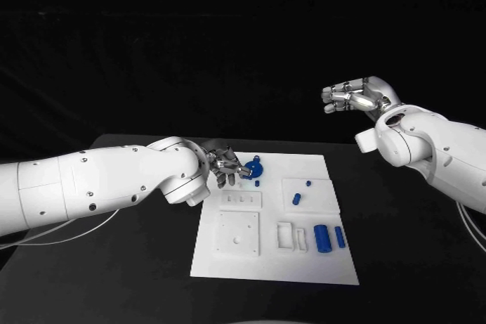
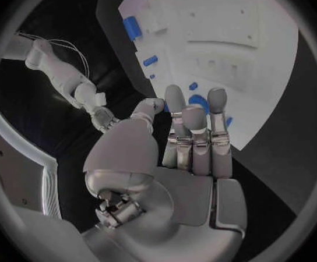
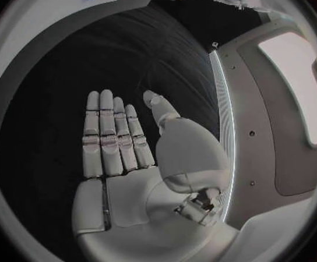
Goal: Assemble the parts on the task board
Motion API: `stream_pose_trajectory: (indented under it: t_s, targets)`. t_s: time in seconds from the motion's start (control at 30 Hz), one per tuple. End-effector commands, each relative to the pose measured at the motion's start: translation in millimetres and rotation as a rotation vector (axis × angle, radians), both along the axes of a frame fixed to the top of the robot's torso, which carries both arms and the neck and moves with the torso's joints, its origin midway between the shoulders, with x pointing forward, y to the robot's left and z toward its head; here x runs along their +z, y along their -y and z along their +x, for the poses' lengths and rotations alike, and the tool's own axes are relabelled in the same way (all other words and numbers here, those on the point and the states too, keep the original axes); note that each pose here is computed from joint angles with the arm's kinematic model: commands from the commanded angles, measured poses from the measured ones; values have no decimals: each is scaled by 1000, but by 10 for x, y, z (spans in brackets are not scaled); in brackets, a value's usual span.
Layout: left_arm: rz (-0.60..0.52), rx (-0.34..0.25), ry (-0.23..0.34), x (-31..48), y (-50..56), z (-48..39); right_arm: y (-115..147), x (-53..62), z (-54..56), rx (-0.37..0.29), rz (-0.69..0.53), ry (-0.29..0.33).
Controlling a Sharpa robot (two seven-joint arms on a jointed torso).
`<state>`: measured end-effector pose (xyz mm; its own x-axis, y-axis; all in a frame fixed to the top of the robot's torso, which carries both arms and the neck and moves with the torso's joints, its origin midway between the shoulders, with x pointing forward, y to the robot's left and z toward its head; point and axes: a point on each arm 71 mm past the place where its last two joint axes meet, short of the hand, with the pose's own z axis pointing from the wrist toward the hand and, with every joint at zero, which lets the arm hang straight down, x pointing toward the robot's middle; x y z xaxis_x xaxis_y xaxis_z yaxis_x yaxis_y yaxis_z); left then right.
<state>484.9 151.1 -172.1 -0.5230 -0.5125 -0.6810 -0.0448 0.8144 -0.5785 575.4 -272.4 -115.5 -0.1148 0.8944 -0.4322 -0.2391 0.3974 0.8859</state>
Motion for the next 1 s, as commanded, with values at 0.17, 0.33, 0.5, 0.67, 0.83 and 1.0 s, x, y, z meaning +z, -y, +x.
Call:
stream_pose_trajectory:
  t_s: [0.17,0.33,0.5,0.67,0.83,1.0]
  targets:
    - [50,18,-56,-71,65,3,-165,66,30,34,-68,162]
    - [60,9,-68,-103,114,13,-331,62,45,66,-89,182]
    - [69,6,-72,-131,127,22,-404,64,46,78,-96,194]
    - [84,9,-67,-159,115,44,-430,66,48,79,-98,199]
    - [101,8,-59,-185,108,62,-447,67,47,82,-97,201]
    - [120,7,-47,-217,103,71,-465,69,43,85,-95,200]
